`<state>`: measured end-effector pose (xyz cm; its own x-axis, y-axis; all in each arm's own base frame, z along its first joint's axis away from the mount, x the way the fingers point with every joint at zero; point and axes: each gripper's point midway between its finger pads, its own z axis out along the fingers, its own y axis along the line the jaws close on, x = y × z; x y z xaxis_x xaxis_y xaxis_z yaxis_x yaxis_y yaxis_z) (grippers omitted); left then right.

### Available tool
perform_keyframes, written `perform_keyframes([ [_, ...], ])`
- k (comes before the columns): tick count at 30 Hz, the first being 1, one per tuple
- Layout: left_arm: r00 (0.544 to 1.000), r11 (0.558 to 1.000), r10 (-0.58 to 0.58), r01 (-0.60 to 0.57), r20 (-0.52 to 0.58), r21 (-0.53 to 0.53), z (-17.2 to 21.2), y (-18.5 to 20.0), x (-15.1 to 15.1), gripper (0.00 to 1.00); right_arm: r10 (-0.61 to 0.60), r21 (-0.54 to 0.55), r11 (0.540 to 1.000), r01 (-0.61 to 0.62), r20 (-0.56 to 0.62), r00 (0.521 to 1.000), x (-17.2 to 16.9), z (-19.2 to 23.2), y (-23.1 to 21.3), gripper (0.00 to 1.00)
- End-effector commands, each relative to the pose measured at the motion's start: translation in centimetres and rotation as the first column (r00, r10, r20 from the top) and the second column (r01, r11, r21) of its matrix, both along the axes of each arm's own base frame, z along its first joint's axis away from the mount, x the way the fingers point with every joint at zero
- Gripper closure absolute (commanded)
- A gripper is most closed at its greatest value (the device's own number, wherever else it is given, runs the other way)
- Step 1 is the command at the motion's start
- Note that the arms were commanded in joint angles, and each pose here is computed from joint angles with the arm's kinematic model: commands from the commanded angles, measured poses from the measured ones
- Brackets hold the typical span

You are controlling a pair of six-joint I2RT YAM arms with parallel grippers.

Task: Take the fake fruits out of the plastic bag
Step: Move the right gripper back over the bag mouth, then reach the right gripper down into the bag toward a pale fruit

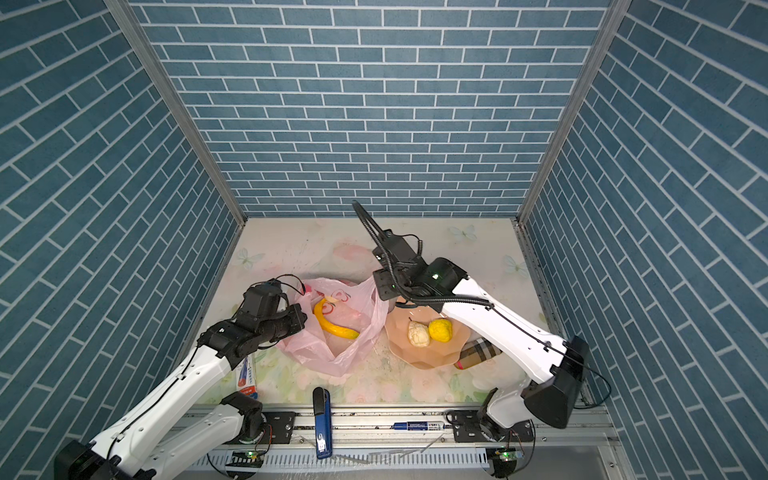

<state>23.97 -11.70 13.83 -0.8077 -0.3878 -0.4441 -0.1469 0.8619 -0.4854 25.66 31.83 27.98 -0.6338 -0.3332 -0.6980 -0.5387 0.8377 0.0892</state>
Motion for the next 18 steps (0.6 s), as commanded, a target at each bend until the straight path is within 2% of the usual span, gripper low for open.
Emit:
perform_keyframes([
  [1,0.997,0.997,0.006,0.000,-0.078,0.075,-1.0,1.3,-1.8,0.99,0.161,0.022,0.987,-0.161,-0.002,0.987,-1.3,-0.2,5.8,0.49],
  [5,0.989,0.988,0.032,-0.010,-0.142,0.155,-1.3,2.9,-3.2,0.99,0.304,0.048,0.952,-0.301,-0.083,0.949,-3.4,-3.4,11.8,0.55],
  [8,0.987,0.984,0.045,-0.017,-0.157,0.175,-1.4,3.3,-3.7,0.99,0.354,0.064,0.935,-0.348,-0.144,0.924,-4.5,-6.1,14.1,0.58],
  [12,0.985,0.983,0.072,-0.044,-0.158,0.176,-1.8,3.5,-3.6,1.00,0.379,0.054,0.925,-0.377,-0.208,0.902,-5.3,-9.0,14.9,0.62],
  [18,0.984,0.983,0.110,-0.088,-0.139,0.159,-1.8,3.6,-3.1,1.00,0.399,-0.028,0.908,-0.418,-0.250,0.882,-5.6,-13.4,14.3,0.62],
])
